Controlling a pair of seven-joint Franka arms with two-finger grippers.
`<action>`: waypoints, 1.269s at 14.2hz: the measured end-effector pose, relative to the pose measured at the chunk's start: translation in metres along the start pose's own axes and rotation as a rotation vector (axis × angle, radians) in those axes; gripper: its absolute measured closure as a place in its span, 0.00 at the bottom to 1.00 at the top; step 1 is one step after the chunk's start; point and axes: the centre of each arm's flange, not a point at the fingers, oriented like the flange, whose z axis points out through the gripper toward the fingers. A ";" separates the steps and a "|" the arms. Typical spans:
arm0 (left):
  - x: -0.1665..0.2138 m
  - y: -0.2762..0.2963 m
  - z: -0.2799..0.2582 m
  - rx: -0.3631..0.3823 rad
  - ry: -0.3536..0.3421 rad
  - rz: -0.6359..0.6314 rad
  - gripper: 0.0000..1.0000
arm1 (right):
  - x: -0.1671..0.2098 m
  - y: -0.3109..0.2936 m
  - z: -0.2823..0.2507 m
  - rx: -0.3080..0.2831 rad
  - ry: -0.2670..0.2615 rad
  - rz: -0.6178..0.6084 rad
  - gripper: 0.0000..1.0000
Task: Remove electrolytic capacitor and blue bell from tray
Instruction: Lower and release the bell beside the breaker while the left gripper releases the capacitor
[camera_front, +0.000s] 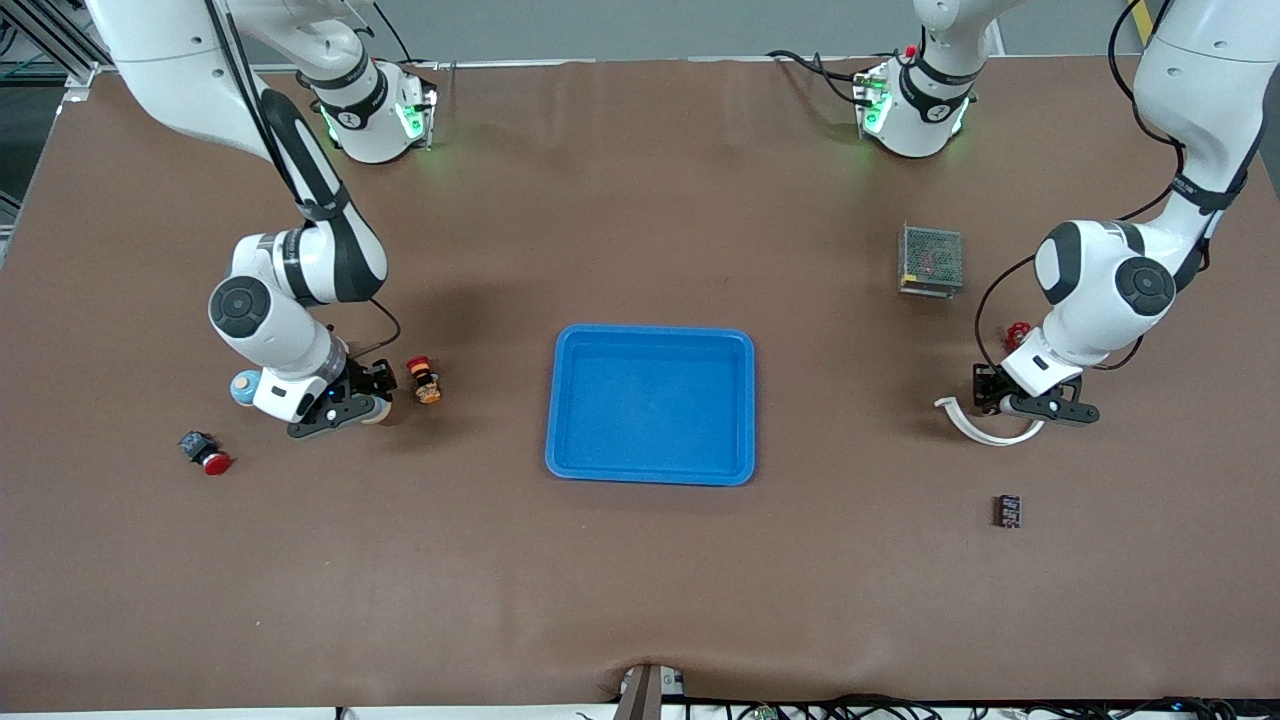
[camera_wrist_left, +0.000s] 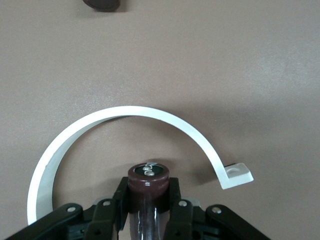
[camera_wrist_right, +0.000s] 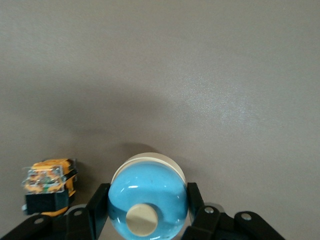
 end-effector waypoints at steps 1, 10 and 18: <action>0.000 0.000 0.001 0.000 0.000 0.000 0.66 | -0.001 0.000 0.005 0.000 -0.002 -0.001 0.33; -0.010 -0.011 0.009 0.001 -0.019 -0.007 0.66 | -0.003 0.004 0.016 -0.003 0.002 0.000 0.33; -0.027 -0.014 0.003 0.014 -0.042 -0.067 0.12 | 0.005 0.005 0.010 -0.003 0.006 -0.001 0.05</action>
